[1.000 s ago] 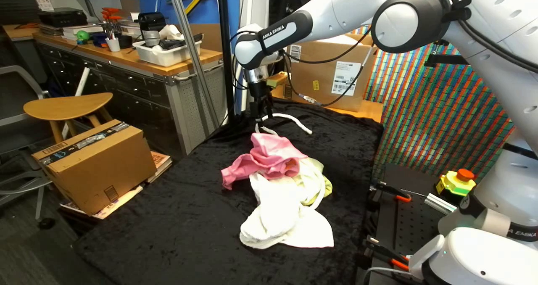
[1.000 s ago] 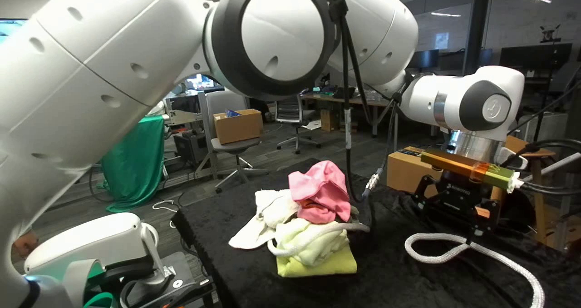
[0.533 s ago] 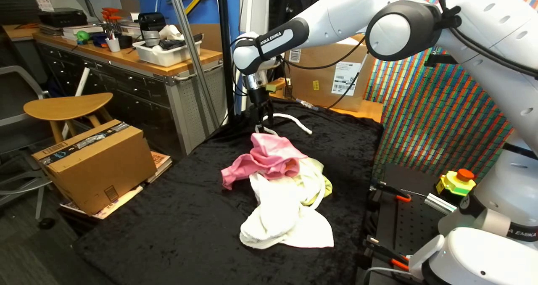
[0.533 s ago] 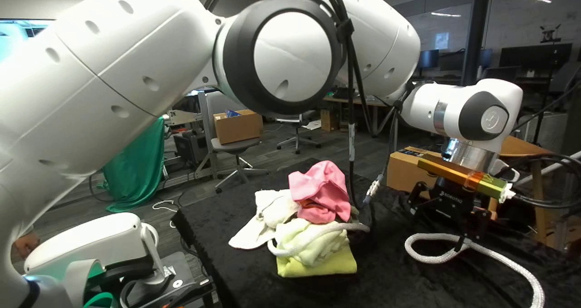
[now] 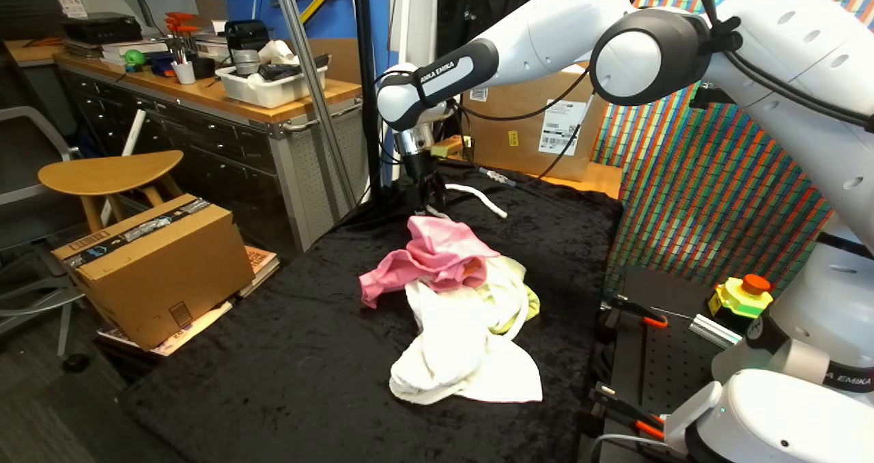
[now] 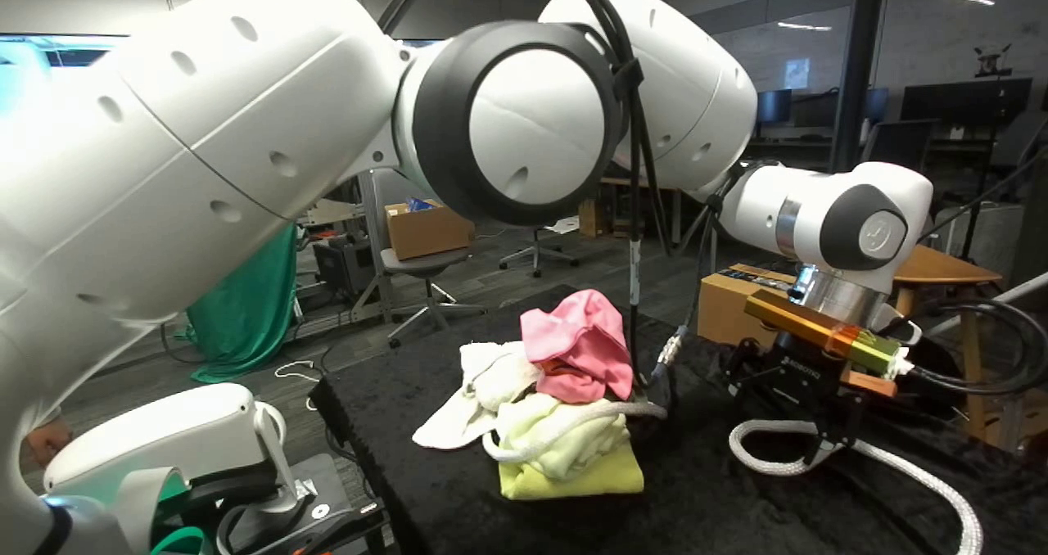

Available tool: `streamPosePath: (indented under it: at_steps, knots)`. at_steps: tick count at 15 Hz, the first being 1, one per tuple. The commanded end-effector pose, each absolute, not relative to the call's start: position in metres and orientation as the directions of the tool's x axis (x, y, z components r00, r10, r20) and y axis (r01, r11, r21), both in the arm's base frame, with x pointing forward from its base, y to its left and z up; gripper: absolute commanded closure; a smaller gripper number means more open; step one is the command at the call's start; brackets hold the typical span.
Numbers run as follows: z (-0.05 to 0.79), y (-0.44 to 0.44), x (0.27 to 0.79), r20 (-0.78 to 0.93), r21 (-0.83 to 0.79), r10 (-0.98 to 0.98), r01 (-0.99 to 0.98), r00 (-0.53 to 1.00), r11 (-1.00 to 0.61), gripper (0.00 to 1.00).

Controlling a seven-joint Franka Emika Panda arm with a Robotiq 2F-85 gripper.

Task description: One by one, put all the objects in the center of the table

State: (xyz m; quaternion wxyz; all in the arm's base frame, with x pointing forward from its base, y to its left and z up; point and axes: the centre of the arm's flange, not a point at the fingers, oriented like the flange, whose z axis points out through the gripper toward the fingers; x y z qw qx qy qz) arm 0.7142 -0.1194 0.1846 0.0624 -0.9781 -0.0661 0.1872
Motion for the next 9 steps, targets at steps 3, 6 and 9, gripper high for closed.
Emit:
streamPosePath:
  at_steps: [3, 6, 9]
  knots:
    - [0.185, -0.124, 0.722, -0.354, -0.162, 0.152, 0.100, 0.923, -0.982, 0.00]
    - [0.183, -0.131, 0.719, -0.357, -0.156, 0.145, 0.094, 0.923, -0.983, 0.00]
    - [0.181, -0.141, 0.715, -0.363, -0.149, 0.129, 0.078, 0.923, -0.986, 0.00]
